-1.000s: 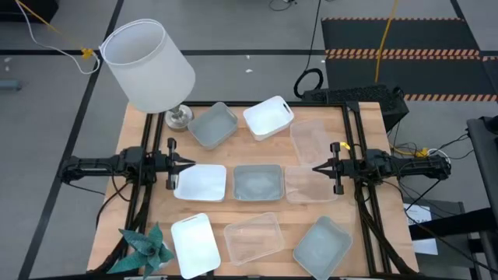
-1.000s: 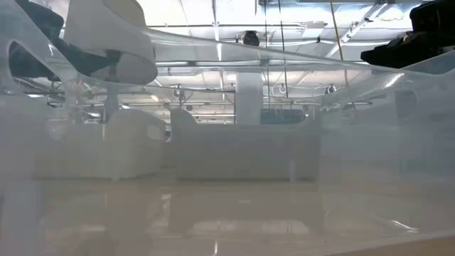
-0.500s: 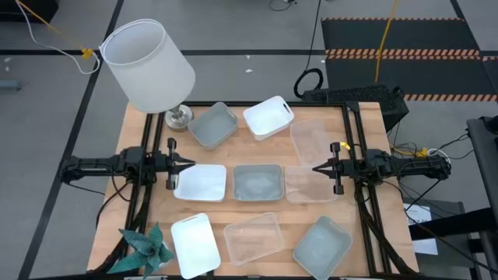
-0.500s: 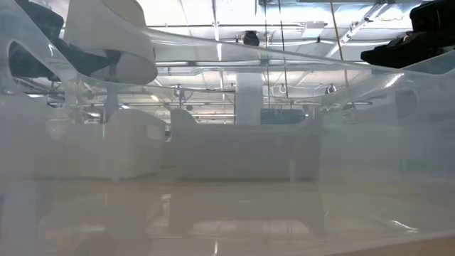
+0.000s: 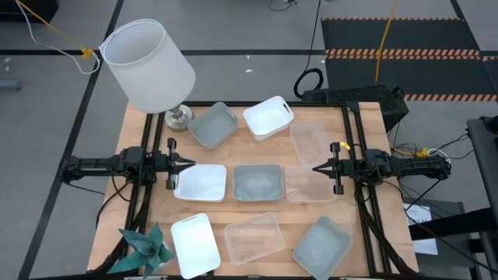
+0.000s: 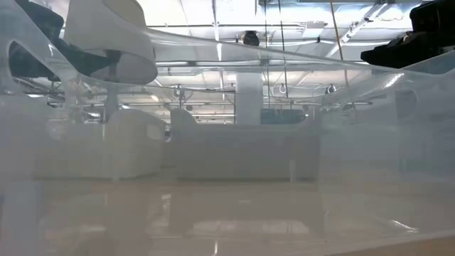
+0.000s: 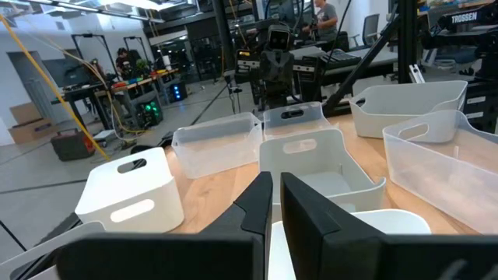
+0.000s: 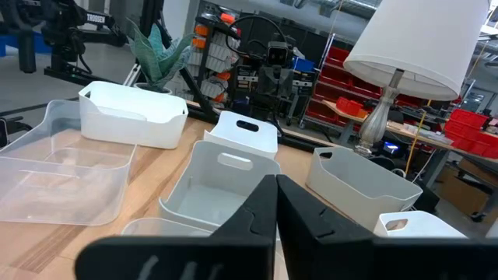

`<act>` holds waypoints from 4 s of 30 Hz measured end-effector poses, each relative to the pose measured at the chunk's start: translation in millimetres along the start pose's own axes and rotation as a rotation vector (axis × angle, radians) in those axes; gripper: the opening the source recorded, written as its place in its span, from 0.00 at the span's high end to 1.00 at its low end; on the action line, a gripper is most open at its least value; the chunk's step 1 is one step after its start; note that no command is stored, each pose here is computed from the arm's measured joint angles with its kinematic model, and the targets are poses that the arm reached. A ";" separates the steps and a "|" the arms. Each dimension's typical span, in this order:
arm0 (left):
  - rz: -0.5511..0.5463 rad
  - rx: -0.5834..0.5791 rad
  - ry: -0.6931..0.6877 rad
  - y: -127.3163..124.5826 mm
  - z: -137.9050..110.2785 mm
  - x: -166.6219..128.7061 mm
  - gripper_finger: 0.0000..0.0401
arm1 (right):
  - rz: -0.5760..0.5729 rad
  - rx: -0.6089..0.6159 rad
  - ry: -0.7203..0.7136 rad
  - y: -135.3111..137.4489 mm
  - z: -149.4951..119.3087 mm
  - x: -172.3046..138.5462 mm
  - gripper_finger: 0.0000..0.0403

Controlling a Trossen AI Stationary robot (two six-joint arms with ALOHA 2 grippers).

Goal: Stack baskets by color

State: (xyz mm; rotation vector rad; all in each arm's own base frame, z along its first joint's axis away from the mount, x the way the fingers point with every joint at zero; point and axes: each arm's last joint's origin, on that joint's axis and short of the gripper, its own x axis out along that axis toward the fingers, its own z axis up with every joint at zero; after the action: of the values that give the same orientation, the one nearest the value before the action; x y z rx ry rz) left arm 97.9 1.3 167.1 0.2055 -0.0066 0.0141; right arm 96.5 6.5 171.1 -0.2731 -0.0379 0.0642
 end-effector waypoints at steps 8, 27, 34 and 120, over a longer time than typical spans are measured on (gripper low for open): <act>0.000 0.000 0.000 0.0 0.0 0.0 0.92 | 0.000 0.000 0.000 0.0 0.0 0.0 1.00; 0.000 0.000 0.000 0.0 0.0 0.0 0.92 | 0.000 0.107 -0.001 0.0 0.1 0.0 1.00; 0.000 0.000 0.000 0.0 0.1 0.0 0.92 | 0.000 0.354 -0.002 0.0 0.2 0.0 1.00; -0.001 -0.183 -0.097 6.9 35.5 -4.7 0.99 | -0.129 0.311 0.311 -69.5 229.9 13.9 1.00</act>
State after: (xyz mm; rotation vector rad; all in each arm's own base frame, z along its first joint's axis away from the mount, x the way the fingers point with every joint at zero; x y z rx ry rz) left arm 92.9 0.7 203.1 0.0230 -0.1037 0.0027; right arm 103.8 2.4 411.6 0.0328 0.2613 -0.1009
